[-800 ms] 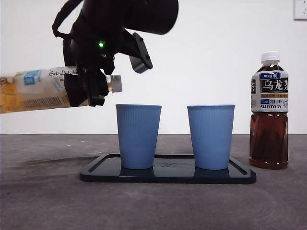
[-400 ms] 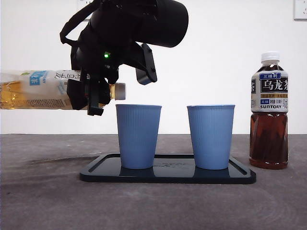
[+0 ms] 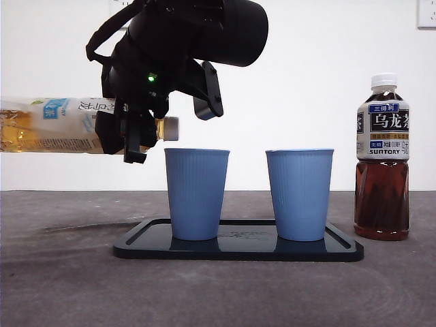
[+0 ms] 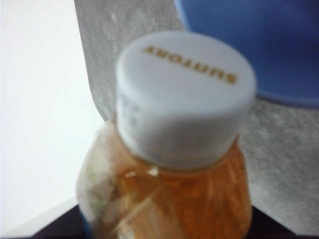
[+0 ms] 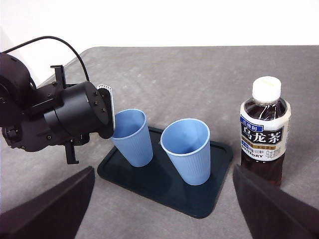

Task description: Pour the drink into the cup

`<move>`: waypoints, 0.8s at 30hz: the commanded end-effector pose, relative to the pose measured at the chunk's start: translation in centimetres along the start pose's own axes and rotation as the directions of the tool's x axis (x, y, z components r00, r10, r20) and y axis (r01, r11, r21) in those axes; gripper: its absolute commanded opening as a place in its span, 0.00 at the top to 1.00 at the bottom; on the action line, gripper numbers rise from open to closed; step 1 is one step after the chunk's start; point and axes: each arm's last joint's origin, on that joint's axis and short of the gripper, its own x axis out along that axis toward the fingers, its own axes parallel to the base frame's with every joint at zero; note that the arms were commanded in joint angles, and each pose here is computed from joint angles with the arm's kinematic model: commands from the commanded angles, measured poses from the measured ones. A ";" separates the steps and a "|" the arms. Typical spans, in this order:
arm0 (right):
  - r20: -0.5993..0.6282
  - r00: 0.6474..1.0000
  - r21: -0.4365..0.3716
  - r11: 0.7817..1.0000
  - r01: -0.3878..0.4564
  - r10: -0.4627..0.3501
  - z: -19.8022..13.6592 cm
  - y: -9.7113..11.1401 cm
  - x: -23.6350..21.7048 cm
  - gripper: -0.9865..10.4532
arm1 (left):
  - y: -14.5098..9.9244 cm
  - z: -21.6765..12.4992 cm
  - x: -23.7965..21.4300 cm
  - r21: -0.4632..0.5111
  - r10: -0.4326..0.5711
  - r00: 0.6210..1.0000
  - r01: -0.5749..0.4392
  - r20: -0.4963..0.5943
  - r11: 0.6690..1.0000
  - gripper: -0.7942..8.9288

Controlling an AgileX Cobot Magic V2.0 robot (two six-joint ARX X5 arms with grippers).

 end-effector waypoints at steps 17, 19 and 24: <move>0.020 1.000 -0.016 1.000 -0.004 0.004 0.4 0.2 -0.2 0.53 | 0.4 0.5 -0.8 -0.021 0.082 0.997 -0.082 -0.001 0.996 0.80; 0.020 1.000 -0.016 1.000 -0.004 0.004 0.4 0.2 -0.2 0.53 | 0.6 0.4 -0.9 -0.039 0.082 0.997 -0.082 0.001 0.996 0.80; 0.020 1.000 -0.017 1.000 -0.004 0.004 0.4 0.2 -0.2 0.53 | 1.6 -0.3 -1.6 -0.137 0.086 0.996 -0.083 0.017 0.987 0.80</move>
